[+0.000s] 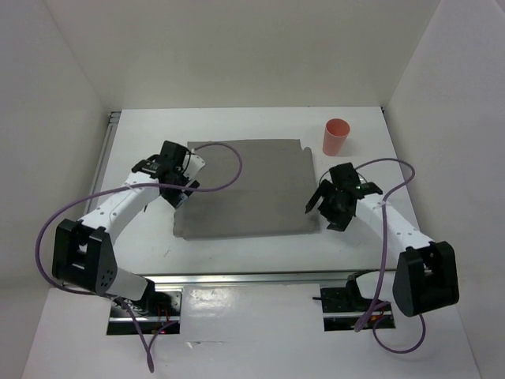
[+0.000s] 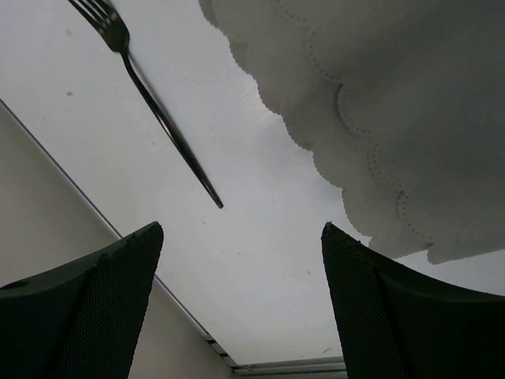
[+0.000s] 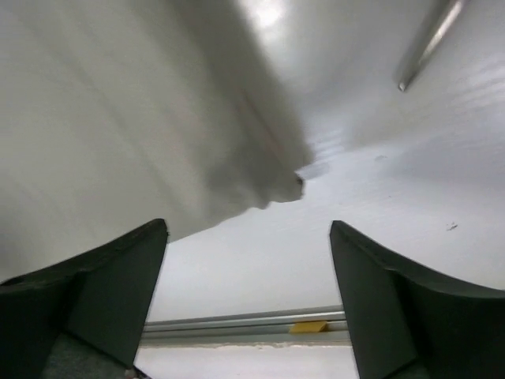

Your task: Set the dinner table for one person

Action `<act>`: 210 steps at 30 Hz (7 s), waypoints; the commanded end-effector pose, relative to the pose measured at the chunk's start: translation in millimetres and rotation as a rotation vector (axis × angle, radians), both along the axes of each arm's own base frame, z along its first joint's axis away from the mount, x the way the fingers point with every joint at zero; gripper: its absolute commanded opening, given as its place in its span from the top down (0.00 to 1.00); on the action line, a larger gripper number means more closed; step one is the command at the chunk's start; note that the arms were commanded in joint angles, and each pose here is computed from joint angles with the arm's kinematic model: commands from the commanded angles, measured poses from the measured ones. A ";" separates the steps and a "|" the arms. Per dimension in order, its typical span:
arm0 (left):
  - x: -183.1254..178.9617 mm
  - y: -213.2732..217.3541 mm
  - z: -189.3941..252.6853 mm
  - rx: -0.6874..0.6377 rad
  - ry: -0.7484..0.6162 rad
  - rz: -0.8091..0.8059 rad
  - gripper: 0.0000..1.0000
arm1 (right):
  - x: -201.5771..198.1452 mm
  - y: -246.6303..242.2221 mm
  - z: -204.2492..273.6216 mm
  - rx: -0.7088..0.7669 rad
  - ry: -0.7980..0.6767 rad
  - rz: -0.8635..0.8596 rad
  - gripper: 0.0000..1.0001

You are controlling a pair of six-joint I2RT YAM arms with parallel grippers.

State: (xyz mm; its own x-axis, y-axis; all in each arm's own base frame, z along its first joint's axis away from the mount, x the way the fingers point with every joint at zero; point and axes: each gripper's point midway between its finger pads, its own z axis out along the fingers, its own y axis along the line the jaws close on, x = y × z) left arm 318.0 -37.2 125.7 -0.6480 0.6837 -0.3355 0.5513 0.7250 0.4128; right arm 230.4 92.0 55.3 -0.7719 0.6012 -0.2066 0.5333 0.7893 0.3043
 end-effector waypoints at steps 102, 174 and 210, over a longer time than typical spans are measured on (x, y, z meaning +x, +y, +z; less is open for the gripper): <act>50.4 83.6 0.5 -0.082 -0.092 0.545 0.13 | 245.8 -5.5 319.1 0.125 -1.118 0.321 1.00; 91.4 86.7 -119.8 -0.123 0.314 0.477 0.44 | 125.7 84.9 126.8 -0.054 -0.452 0.471 0.01; 83.7 74.2 -53.7 -0.522 0.293 0.764 1.00 | 122.0 37.7 168.8 -0.182 -0.559 0.290 0.01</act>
